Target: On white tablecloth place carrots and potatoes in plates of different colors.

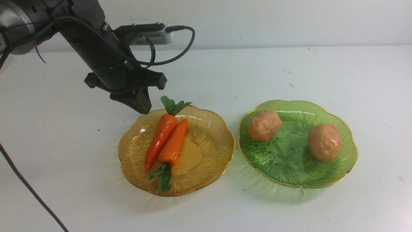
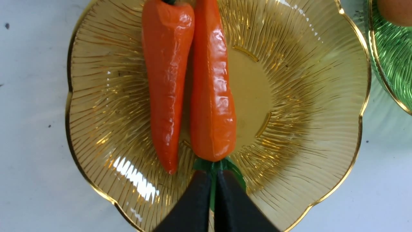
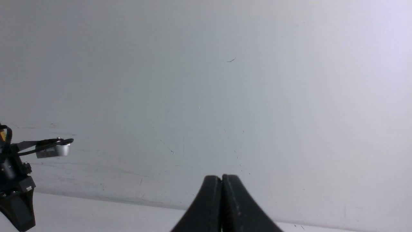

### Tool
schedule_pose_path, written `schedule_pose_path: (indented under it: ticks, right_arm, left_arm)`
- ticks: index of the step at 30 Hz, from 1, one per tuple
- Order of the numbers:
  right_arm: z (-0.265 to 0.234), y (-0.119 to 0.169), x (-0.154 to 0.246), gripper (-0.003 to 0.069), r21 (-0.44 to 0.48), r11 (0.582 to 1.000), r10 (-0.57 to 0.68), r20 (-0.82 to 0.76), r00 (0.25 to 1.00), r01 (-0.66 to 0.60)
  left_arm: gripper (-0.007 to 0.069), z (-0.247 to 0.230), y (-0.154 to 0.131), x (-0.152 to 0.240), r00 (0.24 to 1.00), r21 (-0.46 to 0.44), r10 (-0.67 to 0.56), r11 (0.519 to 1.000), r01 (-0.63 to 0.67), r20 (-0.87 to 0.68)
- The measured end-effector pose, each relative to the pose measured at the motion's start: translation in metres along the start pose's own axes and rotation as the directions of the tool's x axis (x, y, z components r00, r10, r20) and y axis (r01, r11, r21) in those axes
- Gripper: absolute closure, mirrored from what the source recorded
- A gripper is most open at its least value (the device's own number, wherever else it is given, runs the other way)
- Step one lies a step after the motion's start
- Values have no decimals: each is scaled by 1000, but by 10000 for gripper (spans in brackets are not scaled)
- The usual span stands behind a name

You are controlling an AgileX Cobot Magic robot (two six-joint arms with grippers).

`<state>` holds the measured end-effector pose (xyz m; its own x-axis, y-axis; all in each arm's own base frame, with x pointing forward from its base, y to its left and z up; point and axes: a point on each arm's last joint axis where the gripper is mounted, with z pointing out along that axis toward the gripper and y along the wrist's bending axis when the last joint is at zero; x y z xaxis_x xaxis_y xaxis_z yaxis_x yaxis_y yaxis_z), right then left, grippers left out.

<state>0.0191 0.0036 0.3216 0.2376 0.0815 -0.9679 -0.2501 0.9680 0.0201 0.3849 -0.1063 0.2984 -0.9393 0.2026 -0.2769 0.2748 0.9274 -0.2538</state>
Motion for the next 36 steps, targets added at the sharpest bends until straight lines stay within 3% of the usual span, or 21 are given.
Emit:
schedule_pose_path:
  ticks: [6, 12, 22, 31, 36]
  right_arm:
    - [4, 0, 15, 674, 2, 1000, -16, -40, 999, 16]
    - [11, -2, 73, 674, 18, 1000, -9, -238, 971, 14]
    - [-2, -12, 142, 674, 177, 983, 33, -449, 893, 52]
    - [-4, -15, 147, 674, 239, 970, 70, -449, 891, 44]
    - [-4, -15, 147, 674, 246, 969, 81, -447, 891, 35]
  left_arm:
    - [615, -5, -1, 1, 1000, -2, 7, 1000, -7, 12]
    - [615, -29, -7, 5, 997, -16, 26, 1000, -25, 66]
    - [615, -81, -12, 21, 982, -121, 93, 990, -73, 167]
    - [615, -143, -29, 50, 943, -141, 136, 985, -96, 304]
    - [615, -189, -41, 89, 895, -154, 166, 982, -111, 413]
